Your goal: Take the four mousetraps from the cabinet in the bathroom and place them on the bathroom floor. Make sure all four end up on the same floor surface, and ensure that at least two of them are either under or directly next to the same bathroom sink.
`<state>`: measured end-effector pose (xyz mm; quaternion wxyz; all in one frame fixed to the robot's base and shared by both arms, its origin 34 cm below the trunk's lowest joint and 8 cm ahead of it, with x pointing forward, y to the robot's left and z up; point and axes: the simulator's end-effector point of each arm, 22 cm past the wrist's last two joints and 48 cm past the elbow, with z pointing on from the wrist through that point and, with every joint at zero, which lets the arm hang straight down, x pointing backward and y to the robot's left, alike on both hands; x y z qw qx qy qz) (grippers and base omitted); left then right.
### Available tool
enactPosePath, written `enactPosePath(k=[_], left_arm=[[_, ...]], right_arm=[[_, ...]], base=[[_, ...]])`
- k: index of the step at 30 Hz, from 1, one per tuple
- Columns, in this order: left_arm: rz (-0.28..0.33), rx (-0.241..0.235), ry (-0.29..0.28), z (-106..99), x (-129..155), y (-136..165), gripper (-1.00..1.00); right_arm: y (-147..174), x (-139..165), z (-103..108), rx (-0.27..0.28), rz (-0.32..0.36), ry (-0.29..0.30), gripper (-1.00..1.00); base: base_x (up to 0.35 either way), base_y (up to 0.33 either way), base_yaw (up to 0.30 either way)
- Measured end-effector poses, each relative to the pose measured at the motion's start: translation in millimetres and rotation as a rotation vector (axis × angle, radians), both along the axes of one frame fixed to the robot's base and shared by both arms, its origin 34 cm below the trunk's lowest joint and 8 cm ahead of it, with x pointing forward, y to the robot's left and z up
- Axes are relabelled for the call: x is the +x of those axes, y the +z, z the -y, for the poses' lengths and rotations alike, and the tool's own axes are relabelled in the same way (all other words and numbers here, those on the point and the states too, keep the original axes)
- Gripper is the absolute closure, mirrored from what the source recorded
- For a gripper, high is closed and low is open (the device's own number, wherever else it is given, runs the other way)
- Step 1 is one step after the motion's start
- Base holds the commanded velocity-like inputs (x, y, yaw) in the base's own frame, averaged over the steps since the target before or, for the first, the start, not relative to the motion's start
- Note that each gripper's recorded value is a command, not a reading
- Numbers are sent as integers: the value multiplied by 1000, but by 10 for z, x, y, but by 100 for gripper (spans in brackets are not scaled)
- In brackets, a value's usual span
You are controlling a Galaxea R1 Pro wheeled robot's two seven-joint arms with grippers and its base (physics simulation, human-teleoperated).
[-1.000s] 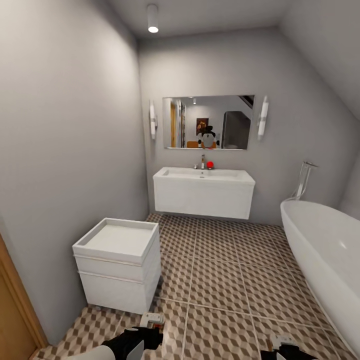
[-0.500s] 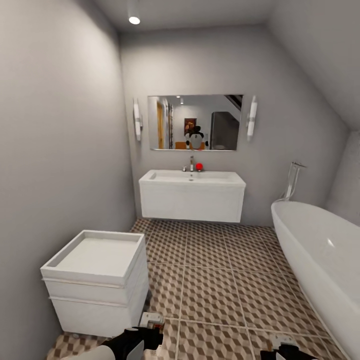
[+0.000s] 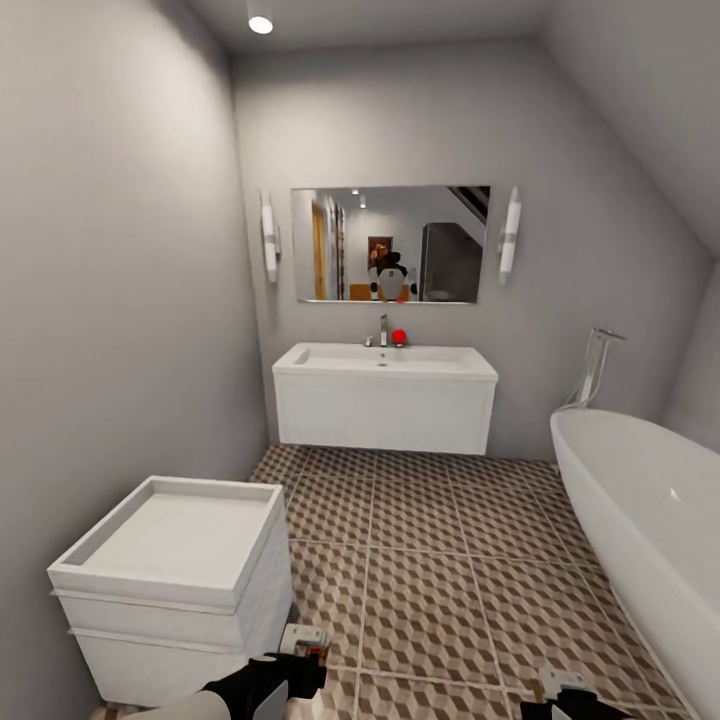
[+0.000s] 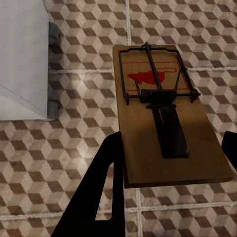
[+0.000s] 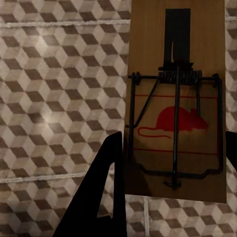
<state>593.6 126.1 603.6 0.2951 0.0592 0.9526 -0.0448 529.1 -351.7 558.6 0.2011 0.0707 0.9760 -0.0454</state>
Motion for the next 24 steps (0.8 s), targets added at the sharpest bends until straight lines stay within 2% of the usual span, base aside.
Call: enactPosePath(k=[5,24], left_arm=[[2,0,1,0,8,5,100],[7,-1,3,-1,19,12,100]], right_arm=[[-1,-1,1,0,-1,0,100],[-4,-3,-10,0,-3,2,100]], base=[[15,-118,0],[0,-260,0]])
